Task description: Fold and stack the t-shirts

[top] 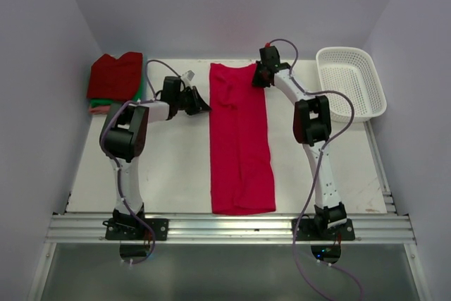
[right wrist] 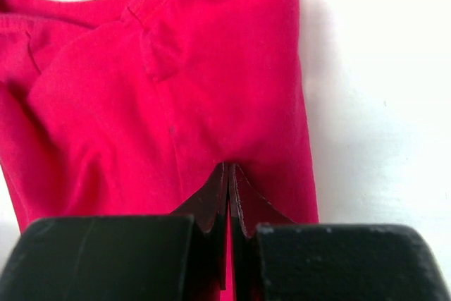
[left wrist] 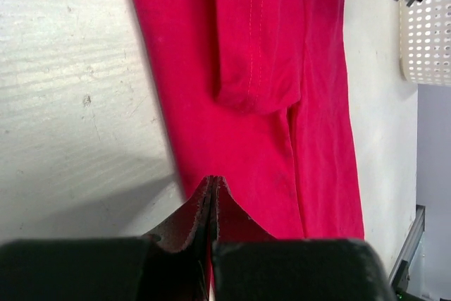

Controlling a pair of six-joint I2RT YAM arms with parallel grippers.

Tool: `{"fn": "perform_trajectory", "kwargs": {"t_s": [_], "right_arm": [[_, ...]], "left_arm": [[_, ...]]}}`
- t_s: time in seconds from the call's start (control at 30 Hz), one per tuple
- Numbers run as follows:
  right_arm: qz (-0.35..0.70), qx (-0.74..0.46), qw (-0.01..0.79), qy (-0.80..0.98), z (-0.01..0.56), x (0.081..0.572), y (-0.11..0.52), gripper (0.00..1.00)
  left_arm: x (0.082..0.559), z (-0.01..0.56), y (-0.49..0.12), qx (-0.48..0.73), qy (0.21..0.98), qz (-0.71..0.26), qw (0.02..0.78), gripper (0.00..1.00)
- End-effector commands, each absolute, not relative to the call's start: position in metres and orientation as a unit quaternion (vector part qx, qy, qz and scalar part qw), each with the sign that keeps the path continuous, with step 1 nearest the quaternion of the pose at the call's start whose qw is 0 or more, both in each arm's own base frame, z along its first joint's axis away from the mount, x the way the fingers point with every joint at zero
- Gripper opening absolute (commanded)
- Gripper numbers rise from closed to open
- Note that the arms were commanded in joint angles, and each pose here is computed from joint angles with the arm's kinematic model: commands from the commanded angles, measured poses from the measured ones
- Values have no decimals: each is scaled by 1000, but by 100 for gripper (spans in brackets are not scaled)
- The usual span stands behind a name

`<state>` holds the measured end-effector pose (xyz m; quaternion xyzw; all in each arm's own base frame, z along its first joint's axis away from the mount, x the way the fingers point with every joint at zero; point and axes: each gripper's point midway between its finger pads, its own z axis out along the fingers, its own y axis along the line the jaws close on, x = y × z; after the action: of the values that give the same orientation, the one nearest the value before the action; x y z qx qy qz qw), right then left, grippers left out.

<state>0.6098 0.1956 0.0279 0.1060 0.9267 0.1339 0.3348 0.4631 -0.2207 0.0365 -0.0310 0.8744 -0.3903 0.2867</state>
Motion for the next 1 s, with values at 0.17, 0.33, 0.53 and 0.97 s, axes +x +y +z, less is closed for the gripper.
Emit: {"fn": "perform_trajectory", "kwargs": {"t_s": [0.17,0.33,0.53,0.97], "right_arm": [[263,38,433,861,133,589,224,0],[323,15,450,833,168,589,243,0],[360,14,416,835,150,584,262,0],[325,38,338,882,54,549,259,0]], "left_arm": [[488,90,-228,-12,838,-408,362,0],[517,85,-228,-15,843,-390,371,0],[549,76,-238,-16,839,-397,373,0],[562,39,-244,-35,849,-402,341,24]]}}
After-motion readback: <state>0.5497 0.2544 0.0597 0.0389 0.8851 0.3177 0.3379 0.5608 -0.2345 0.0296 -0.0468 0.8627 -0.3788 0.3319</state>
